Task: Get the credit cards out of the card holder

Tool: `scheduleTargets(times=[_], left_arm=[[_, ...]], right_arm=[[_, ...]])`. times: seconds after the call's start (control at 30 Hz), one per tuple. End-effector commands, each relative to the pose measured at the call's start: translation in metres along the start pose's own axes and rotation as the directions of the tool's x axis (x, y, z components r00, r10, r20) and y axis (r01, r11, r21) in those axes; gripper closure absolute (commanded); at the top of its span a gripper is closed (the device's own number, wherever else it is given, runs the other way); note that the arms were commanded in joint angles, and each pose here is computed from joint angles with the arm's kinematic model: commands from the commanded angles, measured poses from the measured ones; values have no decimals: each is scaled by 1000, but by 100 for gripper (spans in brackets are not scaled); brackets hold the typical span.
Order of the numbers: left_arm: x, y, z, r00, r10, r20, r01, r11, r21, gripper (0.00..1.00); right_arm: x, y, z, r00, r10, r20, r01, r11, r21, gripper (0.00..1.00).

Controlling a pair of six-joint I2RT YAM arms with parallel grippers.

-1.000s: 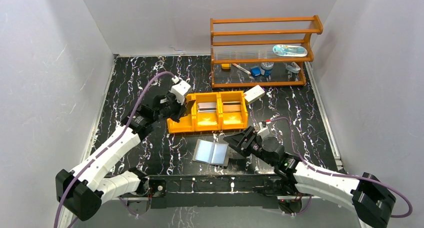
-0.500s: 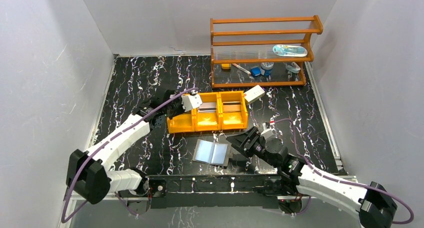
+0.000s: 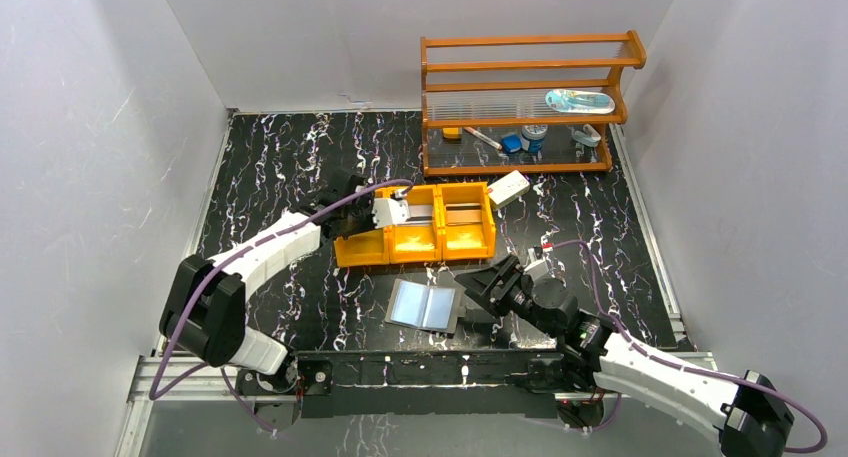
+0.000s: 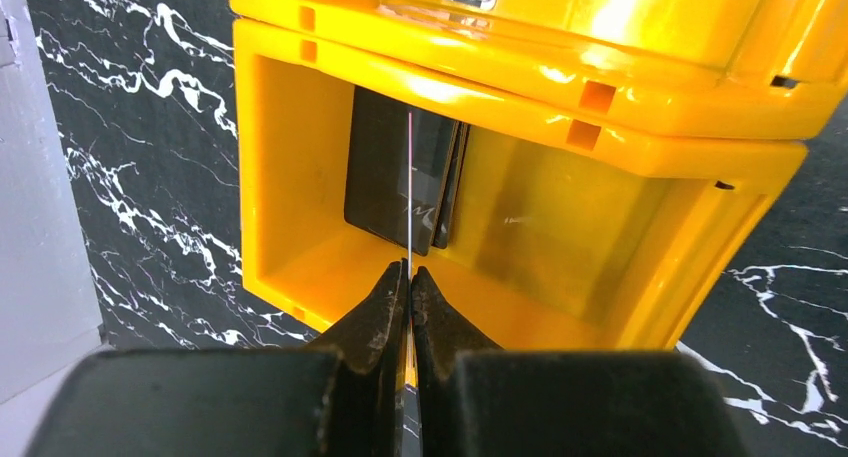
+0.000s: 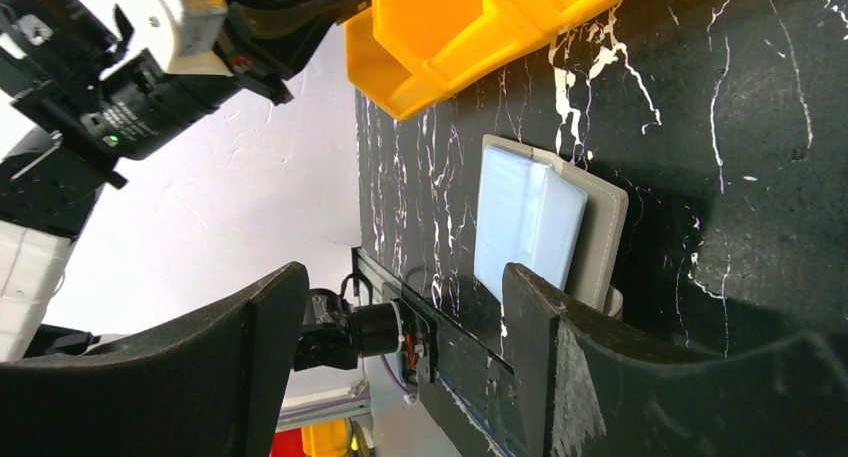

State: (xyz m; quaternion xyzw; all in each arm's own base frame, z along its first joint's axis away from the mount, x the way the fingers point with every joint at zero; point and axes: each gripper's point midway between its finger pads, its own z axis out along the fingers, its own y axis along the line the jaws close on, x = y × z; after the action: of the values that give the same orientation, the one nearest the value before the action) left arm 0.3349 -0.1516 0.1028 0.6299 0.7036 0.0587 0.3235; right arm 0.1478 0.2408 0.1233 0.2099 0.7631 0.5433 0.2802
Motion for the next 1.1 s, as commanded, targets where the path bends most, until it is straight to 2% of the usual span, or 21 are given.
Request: scheduleTargets(times=[0.0, 0.33, 0.8, 1.07], left_arm=[[6, 13, 4, 999, 44, -18, -45, 996, -75, 100], [9, 36, 30, 994, 98, -43, -105, 974, -200, 100], [13, 30, 55, 996, 78, -47, -85, 982, -169, 100], [17, 11, 57, 997, 62, -35, -65, 991, -113, 100]], right_arm=[[-7, 4, 0, 999, 11, 38, -10, 1000, -27, 21], [-8, -4, -1, 999, 23, 48, -23, 1000, -10, 21], [-8, -17, -7, 995, 77, 59, -77, 997, 6, 20], [-10, -20, -9, 994, 86, 68, -87, 996, 19, 20]])
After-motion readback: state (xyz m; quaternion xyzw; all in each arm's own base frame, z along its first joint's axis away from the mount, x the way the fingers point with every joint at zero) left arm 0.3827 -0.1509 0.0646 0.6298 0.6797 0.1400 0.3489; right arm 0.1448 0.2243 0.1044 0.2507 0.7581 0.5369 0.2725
